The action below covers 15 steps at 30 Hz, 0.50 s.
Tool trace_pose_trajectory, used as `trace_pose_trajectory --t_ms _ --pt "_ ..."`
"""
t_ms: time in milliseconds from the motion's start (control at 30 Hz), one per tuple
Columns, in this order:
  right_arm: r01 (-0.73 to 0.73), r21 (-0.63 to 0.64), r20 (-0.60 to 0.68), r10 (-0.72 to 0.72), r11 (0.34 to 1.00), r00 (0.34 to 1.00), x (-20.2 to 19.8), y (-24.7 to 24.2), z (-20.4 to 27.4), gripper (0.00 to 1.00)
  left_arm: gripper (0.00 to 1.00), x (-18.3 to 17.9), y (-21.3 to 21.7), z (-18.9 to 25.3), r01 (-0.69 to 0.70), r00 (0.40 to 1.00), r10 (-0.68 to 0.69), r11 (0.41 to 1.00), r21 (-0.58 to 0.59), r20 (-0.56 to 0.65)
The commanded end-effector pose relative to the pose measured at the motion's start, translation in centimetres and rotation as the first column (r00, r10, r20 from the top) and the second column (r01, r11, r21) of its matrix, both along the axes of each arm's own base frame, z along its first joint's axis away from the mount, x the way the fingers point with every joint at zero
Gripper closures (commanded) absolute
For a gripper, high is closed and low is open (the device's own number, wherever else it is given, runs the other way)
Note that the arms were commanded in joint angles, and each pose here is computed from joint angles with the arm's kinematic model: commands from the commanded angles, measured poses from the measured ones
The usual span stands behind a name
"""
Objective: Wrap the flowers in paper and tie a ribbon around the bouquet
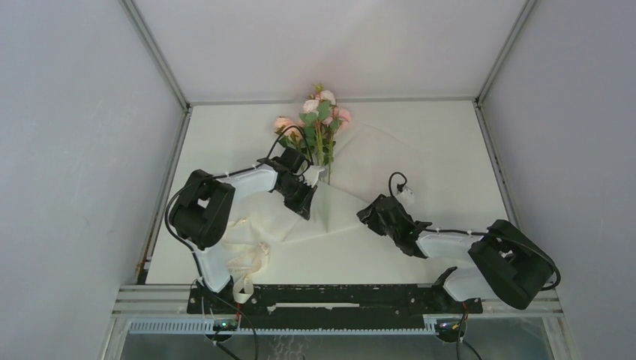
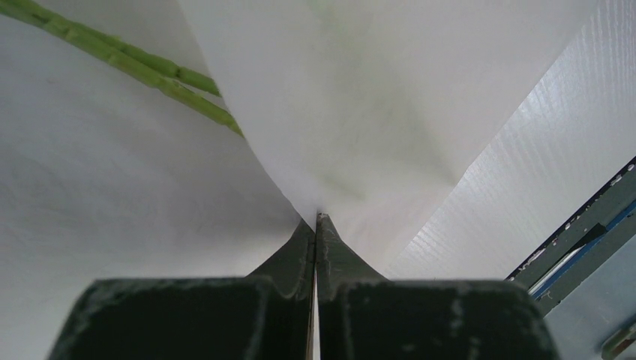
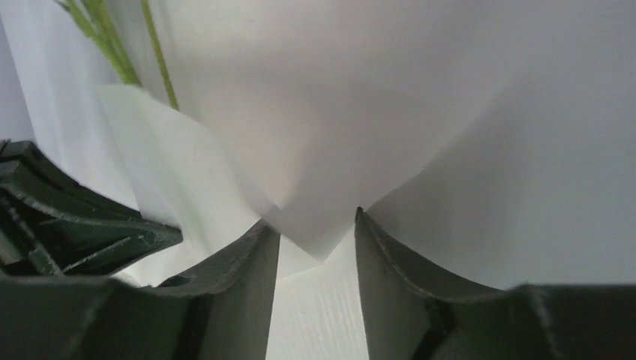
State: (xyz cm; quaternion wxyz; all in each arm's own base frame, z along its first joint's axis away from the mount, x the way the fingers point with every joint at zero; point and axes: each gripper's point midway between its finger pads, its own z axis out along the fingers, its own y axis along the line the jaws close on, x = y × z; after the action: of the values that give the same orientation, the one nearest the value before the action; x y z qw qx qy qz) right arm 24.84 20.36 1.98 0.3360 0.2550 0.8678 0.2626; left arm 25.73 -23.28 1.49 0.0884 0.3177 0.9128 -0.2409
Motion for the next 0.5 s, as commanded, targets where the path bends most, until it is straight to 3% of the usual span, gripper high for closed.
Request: trace_pose_trajectory --t_ms 0,67,133,233,367,467 --pt "0.034 -0.080 -0.040 -0.037 0.996 0.999 0.2 -1.2 -1.5 0.65 1.00 -0.1 0.3 -0.4 -0.006 1.000 0.006 1.000 0.011 -0.015" --pt "0.047 -0.117 -0.015 -0.049 0.992 0.999 0.4 -1.7 -1.4 0.90 1.00 0.0 0.3 -0.4 -0.008 1.000 0.008 1.000 0.013 -0.016" --pt "-0.006 -0.176 0.069 0.018 0.984 0.997 1.0 -1.4 -0.1 1.00 1.00 -0.1 0.0 -0.4 -0.009 1.000 0.009 1.000 0.004 -0.028" --pt "-0.062 -0.319 0.139 0.112 0.946 0.984 1.8 -0.8 1.9 1.00 1.00 -0.3 -0.5 -0.5 -0.013 0.998 0.012 1.000 -0.018 -0.059" --pt "-0.079 -0.555 0.161 0.200 0.828 0.966 1.6 -0.6 3.9 1.00 1.00 -0.3 -0.4 -1.2 -0.032 0.996 0.032 0.999 0.001 -0.082" --pt "-0.078 -0.643 0.158 0.231 0.762 0.960 1.4 -1.0 4.9 1.00 1.00 -0.2 0.0 -1.6 -0.046 0.995 0.048 0.999 0.024 -0.084"
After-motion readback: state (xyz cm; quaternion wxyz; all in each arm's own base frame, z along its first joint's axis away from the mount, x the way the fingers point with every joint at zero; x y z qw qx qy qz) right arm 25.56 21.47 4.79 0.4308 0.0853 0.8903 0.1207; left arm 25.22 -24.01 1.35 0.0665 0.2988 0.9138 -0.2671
